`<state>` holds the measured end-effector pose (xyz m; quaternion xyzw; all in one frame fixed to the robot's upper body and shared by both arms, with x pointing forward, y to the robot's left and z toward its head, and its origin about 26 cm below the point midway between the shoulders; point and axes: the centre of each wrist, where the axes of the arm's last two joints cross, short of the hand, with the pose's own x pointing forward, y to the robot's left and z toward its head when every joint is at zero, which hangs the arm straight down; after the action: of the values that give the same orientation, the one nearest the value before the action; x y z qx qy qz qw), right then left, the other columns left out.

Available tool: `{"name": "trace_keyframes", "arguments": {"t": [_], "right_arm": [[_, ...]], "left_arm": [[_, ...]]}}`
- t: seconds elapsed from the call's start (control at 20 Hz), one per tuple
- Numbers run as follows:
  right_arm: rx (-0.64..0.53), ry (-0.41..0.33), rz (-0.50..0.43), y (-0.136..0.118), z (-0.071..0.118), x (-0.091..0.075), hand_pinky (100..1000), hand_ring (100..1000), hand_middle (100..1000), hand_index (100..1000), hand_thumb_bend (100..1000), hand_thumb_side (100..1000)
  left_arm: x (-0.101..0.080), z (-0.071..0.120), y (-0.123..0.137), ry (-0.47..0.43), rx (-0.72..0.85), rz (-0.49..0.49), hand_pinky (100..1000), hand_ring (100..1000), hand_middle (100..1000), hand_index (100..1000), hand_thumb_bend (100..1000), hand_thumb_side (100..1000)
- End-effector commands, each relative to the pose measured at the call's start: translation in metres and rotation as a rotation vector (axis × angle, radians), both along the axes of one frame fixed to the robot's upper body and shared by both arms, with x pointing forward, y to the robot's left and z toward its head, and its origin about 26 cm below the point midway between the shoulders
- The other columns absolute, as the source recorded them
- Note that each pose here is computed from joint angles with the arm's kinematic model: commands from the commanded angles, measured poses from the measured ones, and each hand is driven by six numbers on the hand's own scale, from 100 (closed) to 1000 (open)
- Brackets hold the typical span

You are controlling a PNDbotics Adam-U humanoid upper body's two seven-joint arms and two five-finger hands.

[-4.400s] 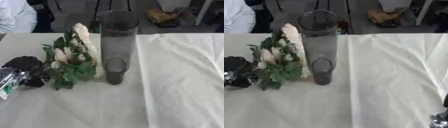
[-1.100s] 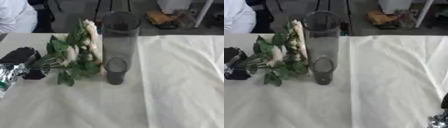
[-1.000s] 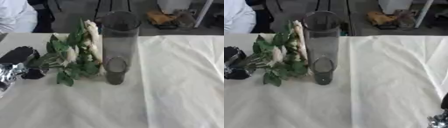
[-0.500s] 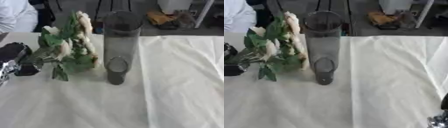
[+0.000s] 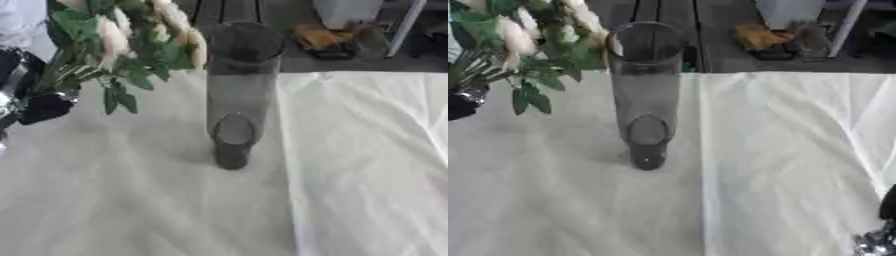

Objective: Arrange flowers into the vase.

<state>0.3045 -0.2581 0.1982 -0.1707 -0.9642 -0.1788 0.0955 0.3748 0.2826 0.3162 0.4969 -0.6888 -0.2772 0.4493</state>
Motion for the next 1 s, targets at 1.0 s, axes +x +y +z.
{"name": "trace_keyframes", "arguments": {"t": [1.0], "right_arm": [[-0.001,-0.026,0.018,-0.001,0.005,-0.003,728,763,576,837,100,986]], "left_arm": [[0.002,0.060,-0.047,-0.264,-0.487,-0.363,100,100,100,100,100,465]]}}
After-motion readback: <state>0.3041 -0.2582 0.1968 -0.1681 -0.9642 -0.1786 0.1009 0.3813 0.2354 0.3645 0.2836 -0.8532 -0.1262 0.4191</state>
